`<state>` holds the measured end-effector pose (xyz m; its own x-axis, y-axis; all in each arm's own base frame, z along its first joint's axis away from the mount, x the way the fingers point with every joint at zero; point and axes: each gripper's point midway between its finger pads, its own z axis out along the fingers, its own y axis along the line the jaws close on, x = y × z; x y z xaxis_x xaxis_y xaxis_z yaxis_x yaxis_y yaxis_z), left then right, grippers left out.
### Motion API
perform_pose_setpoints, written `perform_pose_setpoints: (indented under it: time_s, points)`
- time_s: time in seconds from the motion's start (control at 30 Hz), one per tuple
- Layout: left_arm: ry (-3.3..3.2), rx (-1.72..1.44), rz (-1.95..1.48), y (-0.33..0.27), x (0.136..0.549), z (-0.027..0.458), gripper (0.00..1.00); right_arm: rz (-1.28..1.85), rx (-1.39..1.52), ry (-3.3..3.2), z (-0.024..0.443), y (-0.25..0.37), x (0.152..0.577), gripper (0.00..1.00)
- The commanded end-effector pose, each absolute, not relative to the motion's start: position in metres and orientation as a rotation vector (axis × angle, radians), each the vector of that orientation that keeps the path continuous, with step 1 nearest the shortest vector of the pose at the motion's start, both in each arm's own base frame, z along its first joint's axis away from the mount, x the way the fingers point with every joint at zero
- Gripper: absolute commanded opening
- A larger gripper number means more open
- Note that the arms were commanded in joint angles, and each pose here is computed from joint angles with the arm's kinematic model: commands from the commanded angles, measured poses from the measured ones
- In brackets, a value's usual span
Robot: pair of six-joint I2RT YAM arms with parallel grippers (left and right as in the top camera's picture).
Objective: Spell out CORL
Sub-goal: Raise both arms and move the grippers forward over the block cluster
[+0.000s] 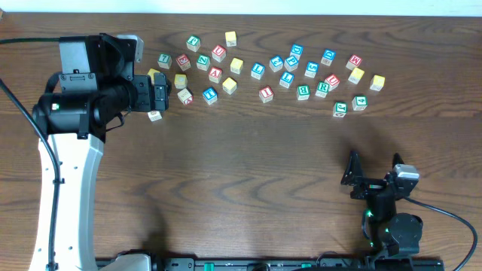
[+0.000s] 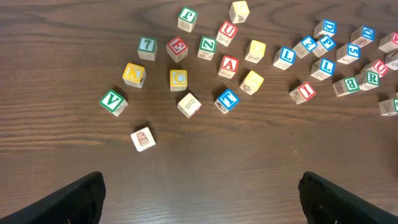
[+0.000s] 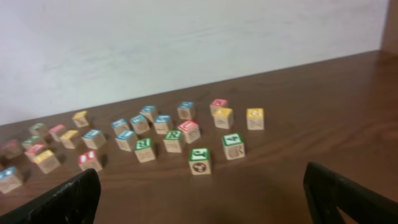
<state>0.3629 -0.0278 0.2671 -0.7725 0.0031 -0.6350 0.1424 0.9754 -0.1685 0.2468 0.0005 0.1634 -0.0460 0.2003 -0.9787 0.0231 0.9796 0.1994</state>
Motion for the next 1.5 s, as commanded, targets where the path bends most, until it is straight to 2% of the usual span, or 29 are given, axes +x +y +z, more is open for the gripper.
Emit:
perform_pose_setpoints:
  time_s: [0.0,0.2,0.53,0.87,1.23,1.47]
  points:
    - [2.416,0.091,-0.281,-0.027,0.365,0.278,0.98,0.182,0.133,1.609,0.165,0.008,0.247,0.99]
    - [2.424,0.089,-0.283,-0.027,0.363,0.277,0.98,0.154,0.059,1.574,0.179,0.013,0.245,0.99]
    - [2.424,0.09,-0.282,-0.027,0.364,0.277,0.98,0.1,0.009,1.522,0.244,0.012,0.245,0.99]
    - [2.423,0.089,-0.283,-0.027,0.364,0.277,0.98,0.133,-0.02,1.656,0.312,0.021,0.287,0.99]
    - [2.422,0.089,-0.283,-0.027,0.364,0.277,0.98,0.183,-0.031,2.114,0.319,0.031,0.351,0.99]
    - [2.423,0.089,-0.283,-0.027,0.364,0.277,0.98,0.195,-0.075,2.407,0.295,0.036,0.38,0.99]
